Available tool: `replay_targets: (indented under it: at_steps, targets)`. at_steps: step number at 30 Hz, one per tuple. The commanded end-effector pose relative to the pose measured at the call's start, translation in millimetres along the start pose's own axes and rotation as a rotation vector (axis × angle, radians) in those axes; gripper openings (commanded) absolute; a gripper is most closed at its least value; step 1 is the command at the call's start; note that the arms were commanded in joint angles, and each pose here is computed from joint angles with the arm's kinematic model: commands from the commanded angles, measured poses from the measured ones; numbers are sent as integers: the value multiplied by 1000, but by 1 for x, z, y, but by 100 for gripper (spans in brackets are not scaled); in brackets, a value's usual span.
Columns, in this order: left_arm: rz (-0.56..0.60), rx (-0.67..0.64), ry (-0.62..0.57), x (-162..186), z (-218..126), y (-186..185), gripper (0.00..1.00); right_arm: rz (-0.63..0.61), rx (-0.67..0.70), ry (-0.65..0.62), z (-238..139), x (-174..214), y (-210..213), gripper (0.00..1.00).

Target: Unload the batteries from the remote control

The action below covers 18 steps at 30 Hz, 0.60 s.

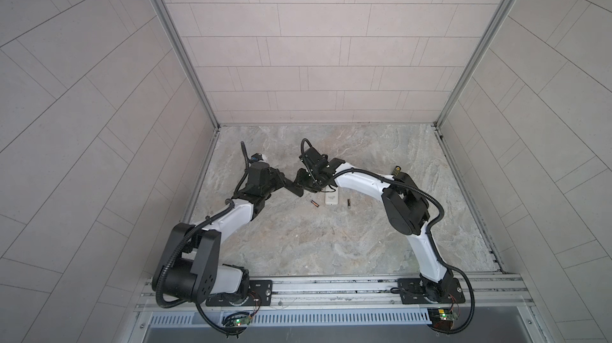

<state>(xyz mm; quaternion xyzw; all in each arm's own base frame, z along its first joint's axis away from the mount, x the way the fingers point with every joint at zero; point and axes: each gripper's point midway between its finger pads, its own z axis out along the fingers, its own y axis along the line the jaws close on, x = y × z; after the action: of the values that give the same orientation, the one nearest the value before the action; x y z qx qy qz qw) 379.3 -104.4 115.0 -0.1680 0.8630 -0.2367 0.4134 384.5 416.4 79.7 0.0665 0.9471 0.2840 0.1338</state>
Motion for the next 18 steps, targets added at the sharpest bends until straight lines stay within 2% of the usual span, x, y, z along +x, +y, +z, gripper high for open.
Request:
replay_targets:
  at_steps: [1, 10, 18]
  targets:
    - [7, 12, 53, 17, 0, -4, 0, -59, 126, 70, 13, 28, -18, 50]
    - [6, 16, 5, 6, -6, -10, 0, -119, 270, 36, 3, 18, -37, 46]
    - [23, -29, -34, -3, -16, -4, 0, -144, 328, -5, -9, 8, -46, 42]
